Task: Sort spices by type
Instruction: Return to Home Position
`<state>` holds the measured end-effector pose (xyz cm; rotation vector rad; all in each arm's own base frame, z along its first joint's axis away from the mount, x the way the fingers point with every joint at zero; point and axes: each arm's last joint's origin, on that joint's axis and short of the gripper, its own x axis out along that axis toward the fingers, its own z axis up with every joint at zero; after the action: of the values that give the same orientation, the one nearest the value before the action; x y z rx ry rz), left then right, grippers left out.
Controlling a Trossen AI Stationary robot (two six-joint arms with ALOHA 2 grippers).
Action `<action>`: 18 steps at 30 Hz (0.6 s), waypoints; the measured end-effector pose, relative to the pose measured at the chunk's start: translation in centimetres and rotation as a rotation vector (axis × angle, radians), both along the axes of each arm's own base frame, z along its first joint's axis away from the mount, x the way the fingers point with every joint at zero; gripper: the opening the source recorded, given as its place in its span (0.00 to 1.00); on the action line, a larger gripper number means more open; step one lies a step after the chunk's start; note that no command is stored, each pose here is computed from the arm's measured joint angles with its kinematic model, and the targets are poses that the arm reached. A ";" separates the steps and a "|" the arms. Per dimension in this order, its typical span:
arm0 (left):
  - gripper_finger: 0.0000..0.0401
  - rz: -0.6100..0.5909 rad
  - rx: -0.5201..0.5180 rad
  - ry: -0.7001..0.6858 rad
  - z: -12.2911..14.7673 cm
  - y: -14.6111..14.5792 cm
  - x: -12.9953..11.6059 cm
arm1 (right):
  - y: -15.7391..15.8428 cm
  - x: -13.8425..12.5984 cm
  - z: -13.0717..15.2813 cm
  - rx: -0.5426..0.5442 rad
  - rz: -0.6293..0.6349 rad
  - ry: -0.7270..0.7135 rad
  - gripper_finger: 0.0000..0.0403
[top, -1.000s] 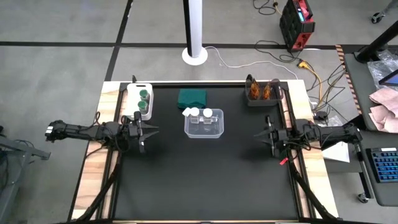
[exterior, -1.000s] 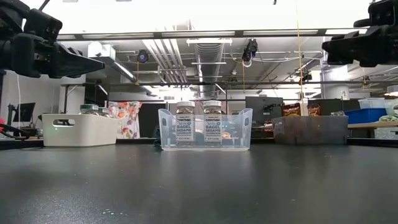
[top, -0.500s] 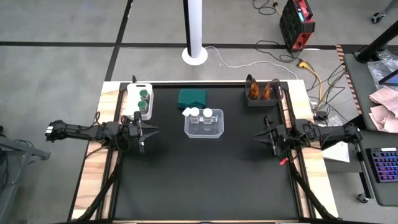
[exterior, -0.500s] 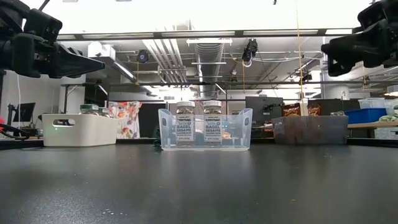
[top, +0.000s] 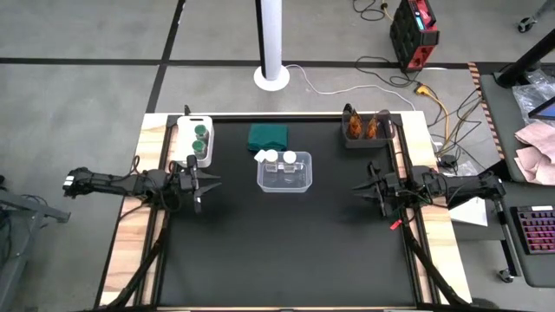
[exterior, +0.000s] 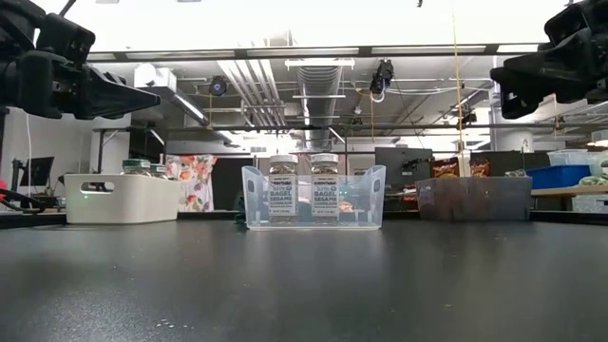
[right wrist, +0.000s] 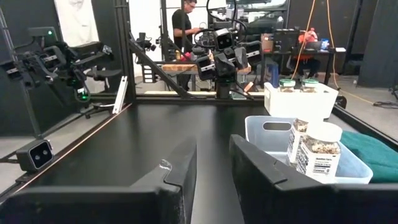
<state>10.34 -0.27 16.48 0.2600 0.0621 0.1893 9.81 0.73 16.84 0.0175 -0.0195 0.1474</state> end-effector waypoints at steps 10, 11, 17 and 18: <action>0.16 0.000 0.000 0.000 0.0 0.0 0.0 | 0.0 0.0 0.0 0.000 0.000 0.000 0.16; 0.16 0.000 0.000 0.000 0.0 0.0 0.0 | 0.0 0.0 0.0 0.001 0.000 0.000 0.15; 0.16 0.000 0.000 0.000 0.0 0.0 0.0 | 0.0 0.0 0.0 0.000 0.000 0.000 0.14; 0.16 0.000 0.000 0.000 0.0 0.0 0.0 | 0.0 0.0 0.0 -0.002 0.000 -0.001 0.14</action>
<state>10.34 -0.27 16.48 0.2598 0.0620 0.1892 9.81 0.73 16.84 0.0158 -0.0200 0.1474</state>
